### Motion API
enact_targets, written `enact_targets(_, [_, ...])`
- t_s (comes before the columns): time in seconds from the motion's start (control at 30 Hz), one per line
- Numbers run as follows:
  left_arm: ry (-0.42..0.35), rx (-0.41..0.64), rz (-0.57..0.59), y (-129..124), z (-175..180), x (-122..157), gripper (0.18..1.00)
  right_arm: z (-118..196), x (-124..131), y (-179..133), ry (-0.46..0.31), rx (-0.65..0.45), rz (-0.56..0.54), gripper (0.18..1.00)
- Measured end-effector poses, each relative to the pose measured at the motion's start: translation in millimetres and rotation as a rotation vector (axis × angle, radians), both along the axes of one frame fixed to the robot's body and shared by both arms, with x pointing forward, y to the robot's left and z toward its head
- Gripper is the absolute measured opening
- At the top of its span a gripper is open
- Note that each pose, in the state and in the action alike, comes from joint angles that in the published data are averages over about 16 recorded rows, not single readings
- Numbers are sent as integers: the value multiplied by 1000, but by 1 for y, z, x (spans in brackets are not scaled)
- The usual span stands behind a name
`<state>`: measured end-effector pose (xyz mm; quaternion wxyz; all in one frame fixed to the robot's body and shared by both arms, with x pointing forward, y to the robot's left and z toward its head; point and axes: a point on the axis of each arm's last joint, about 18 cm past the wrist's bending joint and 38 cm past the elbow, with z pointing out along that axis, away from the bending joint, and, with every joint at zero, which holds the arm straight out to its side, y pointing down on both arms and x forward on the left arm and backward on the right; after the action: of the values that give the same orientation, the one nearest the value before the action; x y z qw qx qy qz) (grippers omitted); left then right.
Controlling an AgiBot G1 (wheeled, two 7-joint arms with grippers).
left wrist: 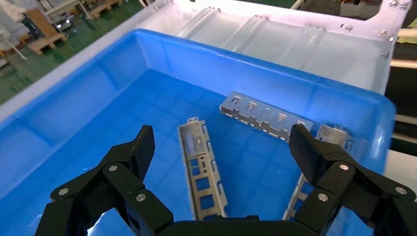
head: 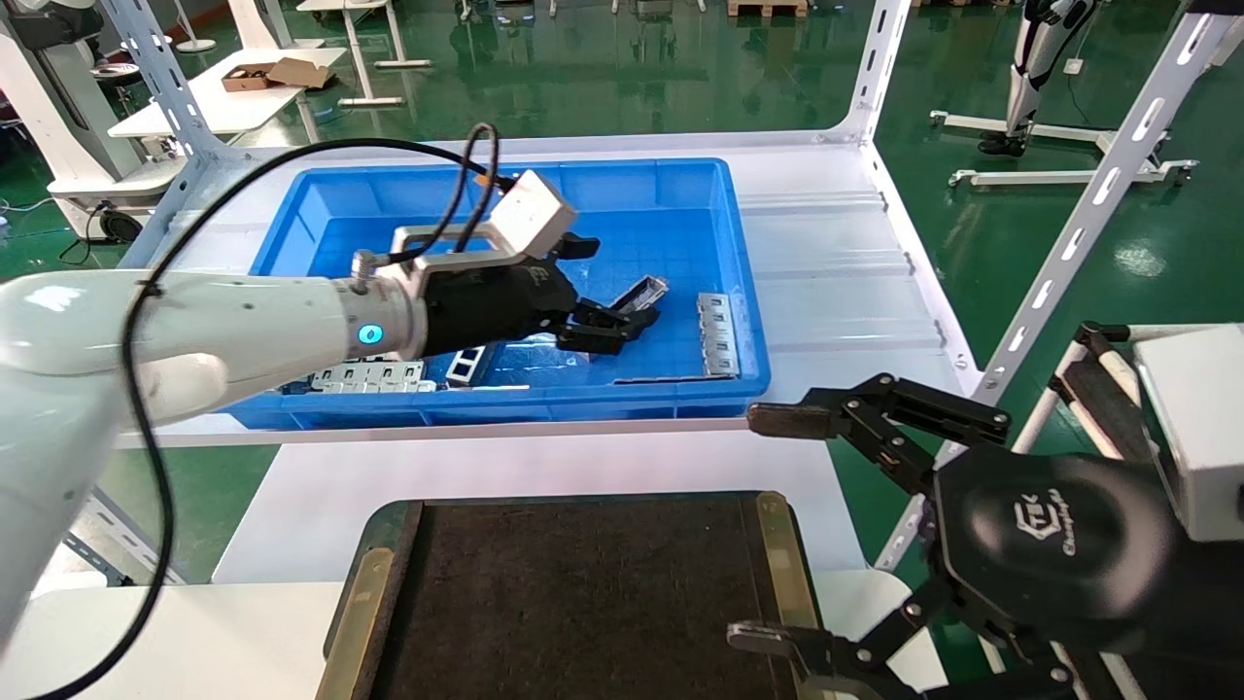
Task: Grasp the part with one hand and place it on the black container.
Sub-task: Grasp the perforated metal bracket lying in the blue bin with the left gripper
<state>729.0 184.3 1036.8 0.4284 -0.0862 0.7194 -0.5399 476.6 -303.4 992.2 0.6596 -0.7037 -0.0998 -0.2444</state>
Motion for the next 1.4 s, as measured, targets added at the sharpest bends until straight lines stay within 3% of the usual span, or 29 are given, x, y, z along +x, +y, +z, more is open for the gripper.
enact_targets(0.37, [25,0,60,-22,-14,22,1000,0,0,0,0,0,0,1001])
enact_targets(0.9, [48,-39,195,-17,-35,41,1000,0,0,0,0,0,0,1001])
enact_targets(1.4, [59,-58,208,-24,-36,42,959,0,0,0,0,0,0,952])
